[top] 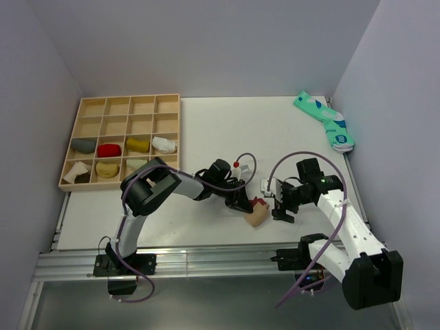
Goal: Roll the socks
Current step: Roll the sock at the center of the board.
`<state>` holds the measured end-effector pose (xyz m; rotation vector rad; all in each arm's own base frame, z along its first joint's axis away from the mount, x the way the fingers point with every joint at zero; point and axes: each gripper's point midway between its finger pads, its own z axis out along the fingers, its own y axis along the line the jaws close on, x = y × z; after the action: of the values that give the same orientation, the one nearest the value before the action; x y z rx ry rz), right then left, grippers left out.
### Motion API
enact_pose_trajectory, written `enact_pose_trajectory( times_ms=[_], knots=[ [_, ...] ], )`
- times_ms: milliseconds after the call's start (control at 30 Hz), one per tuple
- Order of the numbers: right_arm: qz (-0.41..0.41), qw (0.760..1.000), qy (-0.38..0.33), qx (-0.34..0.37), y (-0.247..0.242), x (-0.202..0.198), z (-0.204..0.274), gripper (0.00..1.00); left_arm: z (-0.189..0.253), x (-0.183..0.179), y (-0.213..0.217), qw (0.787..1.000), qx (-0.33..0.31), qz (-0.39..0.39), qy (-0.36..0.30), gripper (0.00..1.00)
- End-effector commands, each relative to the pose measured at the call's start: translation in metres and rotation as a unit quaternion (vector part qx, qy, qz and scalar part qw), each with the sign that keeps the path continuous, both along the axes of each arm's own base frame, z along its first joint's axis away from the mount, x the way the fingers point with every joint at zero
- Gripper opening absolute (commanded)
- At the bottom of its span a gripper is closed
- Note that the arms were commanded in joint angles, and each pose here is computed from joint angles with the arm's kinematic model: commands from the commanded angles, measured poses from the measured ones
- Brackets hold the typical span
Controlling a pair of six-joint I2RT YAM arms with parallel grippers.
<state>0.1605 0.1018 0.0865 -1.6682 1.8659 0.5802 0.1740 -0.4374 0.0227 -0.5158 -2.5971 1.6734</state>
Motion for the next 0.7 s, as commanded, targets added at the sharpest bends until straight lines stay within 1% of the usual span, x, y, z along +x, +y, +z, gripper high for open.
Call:
enact_pose_trajectory(
  times_ms=[0,233,500,600,667],
  knots=[
    [0.046,0.998,-0.049,-0.007,0.006,0.001,0.002,0.85,-0.076,-0.027,0.043,0.988,0.14,-0.003,0.058,0.0],
    [0.103,0.992,-0.067,-0.037,0.021,-0.009,-0.01,0.85,-0.078,-0.026,0.042,0.988,0.145,-0.001,0.06,0.0],
    [0.125,0.982,-0.125,-0.06,0.029,0.005,-0.008,0.86,-0.076,-0.023,0.04,0.987,0.149,-0.013,0.055,0.0],
    [0.136,0.979,-0.137,-0.063,0.032,0.004,-0.009,0.87,-0.076,-0.023,0.039,0.987,0.15,-0.017,0.056,0.0],
    [0.145,0.978,-0.131,-0.074,0.031,0.002,-0.014,0.86,-0.077,-0.023,0.04,0.987,0.152,-0.02,0.056,0.0]
  ],
)
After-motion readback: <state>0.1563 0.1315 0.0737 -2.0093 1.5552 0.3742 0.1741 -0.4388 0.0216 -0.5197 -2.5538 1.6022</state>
